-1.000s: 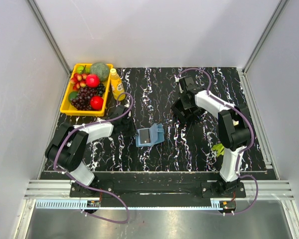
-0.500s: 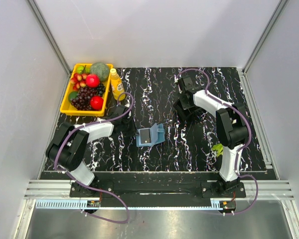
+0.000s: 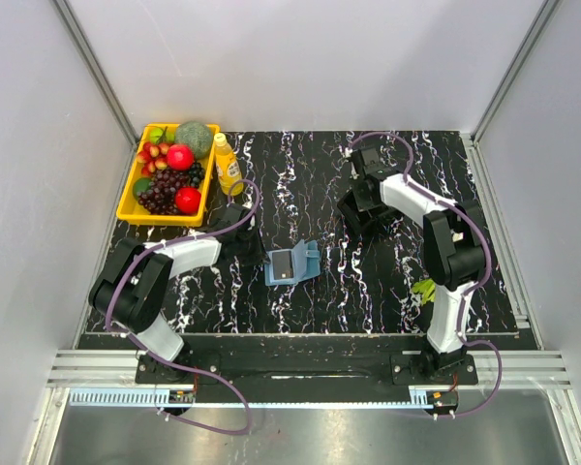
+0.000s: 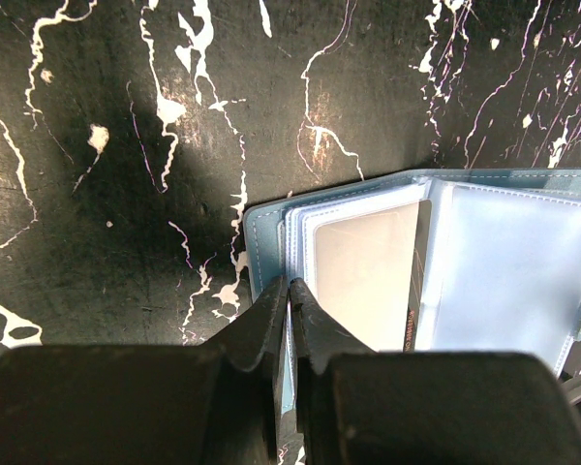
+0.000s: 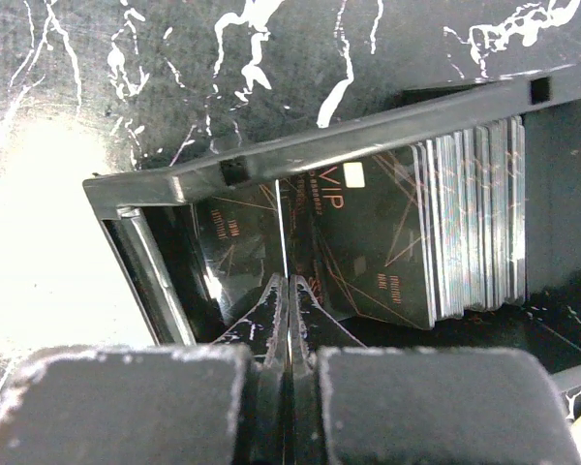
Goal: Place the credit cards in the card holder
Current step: Pick up the credit card from the storage box.
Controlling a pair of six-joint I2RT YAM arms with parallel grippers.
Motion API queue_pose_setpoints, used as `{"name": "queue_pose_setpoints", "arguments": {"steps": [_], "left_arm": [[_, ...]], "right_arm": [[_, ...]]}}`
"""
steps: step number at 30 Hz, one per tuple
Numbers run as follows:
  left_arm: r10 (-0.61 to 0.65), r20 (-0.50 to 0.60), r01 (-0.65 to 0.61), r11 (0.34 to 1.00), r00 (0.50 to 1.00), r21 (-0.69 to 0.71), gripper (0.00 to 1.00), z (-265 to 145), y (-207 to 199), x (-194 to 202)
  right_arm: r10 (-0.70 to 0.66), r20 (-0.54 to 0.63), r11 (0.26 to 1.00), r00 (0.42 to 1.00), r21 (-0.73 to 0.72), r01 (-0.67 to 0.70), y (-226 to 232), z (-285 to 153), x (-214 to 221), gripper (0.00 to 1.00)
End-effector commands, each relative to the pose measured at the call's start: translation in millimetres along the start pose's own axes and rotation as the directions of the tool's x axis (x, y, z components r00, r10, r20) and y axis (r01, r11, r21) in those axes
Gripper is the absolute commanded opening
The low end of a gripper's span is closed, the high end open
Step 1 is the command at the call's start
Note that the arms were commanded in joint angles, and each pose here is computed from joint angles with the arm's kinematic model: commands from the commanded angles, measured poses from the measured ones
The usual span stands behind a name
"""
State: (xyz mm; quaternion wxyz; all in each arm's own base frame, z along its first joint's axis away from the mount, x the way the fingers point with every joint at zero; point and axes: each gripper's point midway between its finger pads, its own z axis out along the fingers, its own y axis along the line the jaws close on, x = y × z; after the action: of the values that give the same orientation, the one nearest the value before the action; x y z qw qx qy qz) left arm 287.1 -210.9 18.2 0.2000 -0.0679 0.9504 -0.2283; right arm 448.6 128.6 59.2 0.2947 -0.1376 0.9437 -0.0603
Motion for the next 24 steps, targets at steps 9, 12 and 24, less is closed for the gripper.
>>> {"name": "queue_pose_setpoints", "arguments": {"steps": [9,12,24], "left_arm": [[0.015,-0.049,-0.016,1.0,0.999,-0.027,0.09,3,7,11],[0.014,-0.05,-0.016,1.0,0.999,-0.024,0.09,4,6,11],[0.011,-0.056,-0.013,0.999,0.998,-0.032,0.09,6,8,12]], "right_arm": [[0.147,0.104,0.975,0.984,-0.182,-0.126,2,-48,-38,0.0],[0.141,0.069,0.973,0.988,-0.196,-0.125,6,-39,-32,0.0],[0.121,-0.018,0.977,0.993,-0.176,-0.122,11,-6,-9,0.02]]}}
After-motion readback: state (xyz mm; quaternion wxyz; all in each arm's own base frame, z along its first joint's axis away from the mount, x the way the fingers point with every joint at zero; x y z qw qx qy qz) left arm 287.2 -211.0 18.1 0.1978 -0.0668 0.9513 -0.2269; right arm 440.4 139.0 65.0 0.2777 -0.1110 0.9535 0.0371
